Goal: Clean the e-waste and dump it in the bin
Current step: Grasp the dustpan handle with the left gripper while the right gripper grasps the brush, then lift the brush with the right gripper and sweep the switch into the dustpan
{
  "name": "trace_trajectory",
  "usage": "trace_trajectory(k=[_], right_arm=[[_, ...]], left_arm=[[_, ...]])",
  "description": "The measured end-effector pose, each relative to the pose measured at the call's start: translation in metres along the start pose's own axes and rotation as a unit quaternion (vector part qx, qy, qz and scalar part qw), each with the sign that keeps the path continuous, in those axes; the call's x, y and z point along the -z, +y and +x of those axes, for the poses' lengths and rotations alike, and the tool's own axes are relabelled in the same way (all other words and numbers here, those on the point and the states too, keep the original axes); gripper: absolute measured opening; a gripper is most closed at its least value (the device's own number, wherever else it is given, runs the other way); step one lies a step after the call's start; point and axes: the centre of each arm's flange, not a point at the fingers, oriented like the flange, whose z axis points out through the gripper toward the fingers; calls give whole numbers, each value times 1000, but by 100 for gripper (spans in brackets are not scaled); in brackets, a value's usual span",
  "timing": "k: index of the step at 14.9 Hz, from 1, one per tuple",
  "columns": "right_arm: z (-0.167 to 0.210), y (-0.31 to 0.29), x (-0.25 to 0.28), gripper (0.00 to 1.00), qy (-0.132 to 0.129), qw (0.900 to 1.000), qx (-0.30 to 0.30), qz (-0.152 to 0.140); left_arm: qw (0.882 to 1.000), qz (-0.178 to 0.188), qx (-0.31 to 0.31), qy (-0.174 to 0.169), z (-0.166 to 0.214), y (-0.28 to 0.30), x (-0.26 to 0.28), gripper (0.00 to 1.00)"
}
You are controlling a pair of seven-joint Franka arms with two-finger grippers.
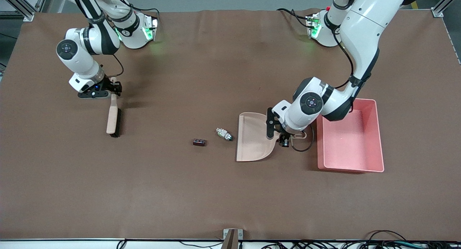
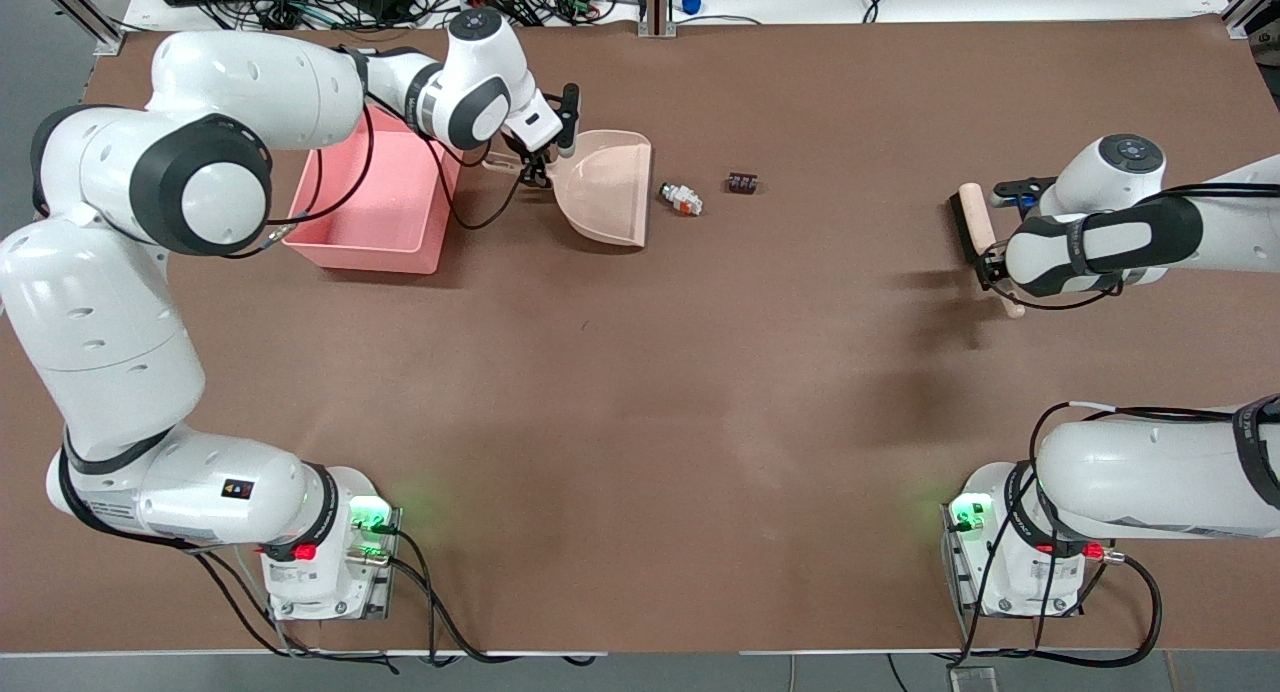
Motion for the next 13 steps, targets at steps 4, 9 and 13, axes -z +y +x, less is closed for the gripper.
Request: trace_trajectory(k=[4,9,13], right_arm=[[3,-21,1,57,2,1000,5,0],[4,-17,2,55,5,1000,-2,0],[4,-5,2,38,7,1000,-19,0]], left_arm=[[1000,-15,17,-13,14,-3,11,33],[999,-21,19,-27,14,-8,9,33],[997,-16,25,-69,30,-8,8,33]])
